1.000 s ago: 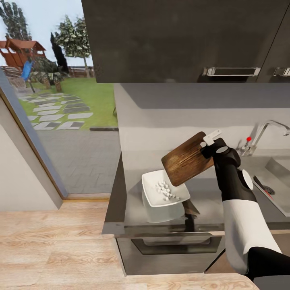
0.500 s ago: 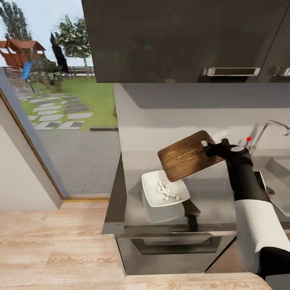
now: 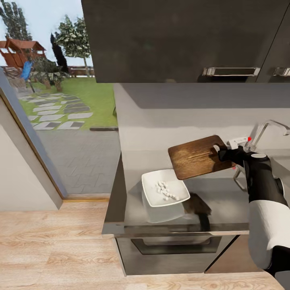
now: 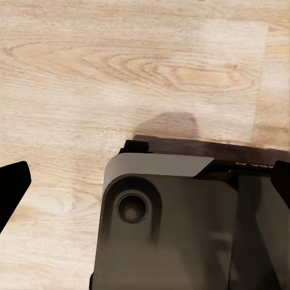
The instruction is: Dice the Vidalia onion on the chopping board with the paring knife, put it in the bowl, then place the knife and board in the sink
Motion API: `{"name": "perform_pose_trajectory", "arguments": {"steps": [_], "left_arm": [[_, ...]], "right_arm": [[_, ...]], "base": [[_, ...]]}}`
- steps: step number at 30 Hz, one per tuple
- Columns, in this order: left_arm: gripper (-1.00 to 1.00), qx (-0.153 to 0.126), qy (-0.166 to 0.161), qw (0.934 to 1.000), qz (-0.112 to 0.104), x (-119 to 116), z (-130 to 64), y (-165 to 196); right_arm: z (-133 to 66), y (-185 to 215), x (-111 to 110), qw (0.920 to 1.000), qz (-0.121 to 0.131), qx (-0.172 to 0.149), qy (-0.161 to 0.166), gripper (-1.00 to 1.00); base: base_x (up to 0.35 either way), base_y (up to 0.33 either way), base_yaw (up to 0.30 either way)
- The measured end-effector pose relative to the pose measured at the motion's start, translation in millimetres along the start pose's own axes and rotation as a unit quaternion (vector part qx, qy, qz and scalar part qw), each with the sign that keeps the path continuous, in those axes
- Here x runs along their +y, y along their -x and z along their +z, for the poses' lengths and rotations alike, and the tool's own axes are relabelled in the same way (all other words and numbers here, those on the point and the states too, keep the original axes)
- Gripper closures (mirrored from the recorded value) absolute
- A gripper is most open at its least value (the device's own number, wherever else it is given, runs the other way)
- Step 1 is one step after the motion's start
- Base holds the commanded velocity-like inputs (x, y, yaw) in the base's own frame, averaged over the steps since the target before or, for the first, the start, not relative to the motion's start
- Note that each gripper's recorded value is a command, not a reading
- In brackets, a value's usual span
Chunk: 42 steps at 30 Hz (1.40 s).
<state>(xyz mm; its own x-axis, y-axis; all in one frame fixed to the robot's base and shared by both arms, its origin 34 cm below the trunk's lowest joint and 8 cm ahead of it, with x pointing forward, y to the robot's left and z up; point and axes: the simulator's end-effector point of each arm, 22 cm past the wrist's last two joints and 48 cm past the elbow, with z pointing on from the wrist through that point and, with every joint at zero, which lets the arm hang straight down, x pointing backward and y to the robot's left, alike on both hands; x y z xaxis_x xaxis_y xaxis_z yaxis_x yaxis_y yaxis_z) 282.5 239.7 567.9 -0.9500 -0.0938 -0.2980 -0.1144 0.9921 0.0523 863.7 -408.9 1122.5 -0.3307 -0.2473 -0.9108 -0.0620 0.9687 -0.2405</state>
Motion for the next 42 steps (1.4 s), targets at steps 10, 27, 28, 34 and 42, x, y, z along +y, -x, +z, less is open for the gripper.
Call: {"name": "perform_pose_trajectory", "arguments": {"steps": [10,27,28,34,42], "left_arm": [[-1.0,0.0,0.001,1.0,0.0,1,0.1,0],[-1.0,0.0,0.001,1.0,0.0,2,0.3,0],[-1.0,0.0,0.001,1.0,0.0,2,0.3,0],[-1.0,0.0,0.002,1.0,0.0,3,0.3,0],[-1.0,-0.003,0.002,1.0,0.0,3,0.1,2]], "right_arm": [[0.1,-40,-32,0.9967,0.08,0.0,-0.011,1.0],[6.4,-55,-21,0.996,0.088,0.015,0.003,1.0],[7.1,-56,-20,0.996,0.088,0.017,0.004,1.0],[9.0,-61,-16,0.9956,0.09,0.021,0.008,1.0],[7.2,-58,-18,0.9956,0.092,0.02,0.005,1.0]], "base": [[0.0,-0.279,0.0],[0.0,-0.271,0.0],[0.0,-0.212,0.0],[0.0,-0.121,0.0],[0.0,-0.005,-0.127]]}}
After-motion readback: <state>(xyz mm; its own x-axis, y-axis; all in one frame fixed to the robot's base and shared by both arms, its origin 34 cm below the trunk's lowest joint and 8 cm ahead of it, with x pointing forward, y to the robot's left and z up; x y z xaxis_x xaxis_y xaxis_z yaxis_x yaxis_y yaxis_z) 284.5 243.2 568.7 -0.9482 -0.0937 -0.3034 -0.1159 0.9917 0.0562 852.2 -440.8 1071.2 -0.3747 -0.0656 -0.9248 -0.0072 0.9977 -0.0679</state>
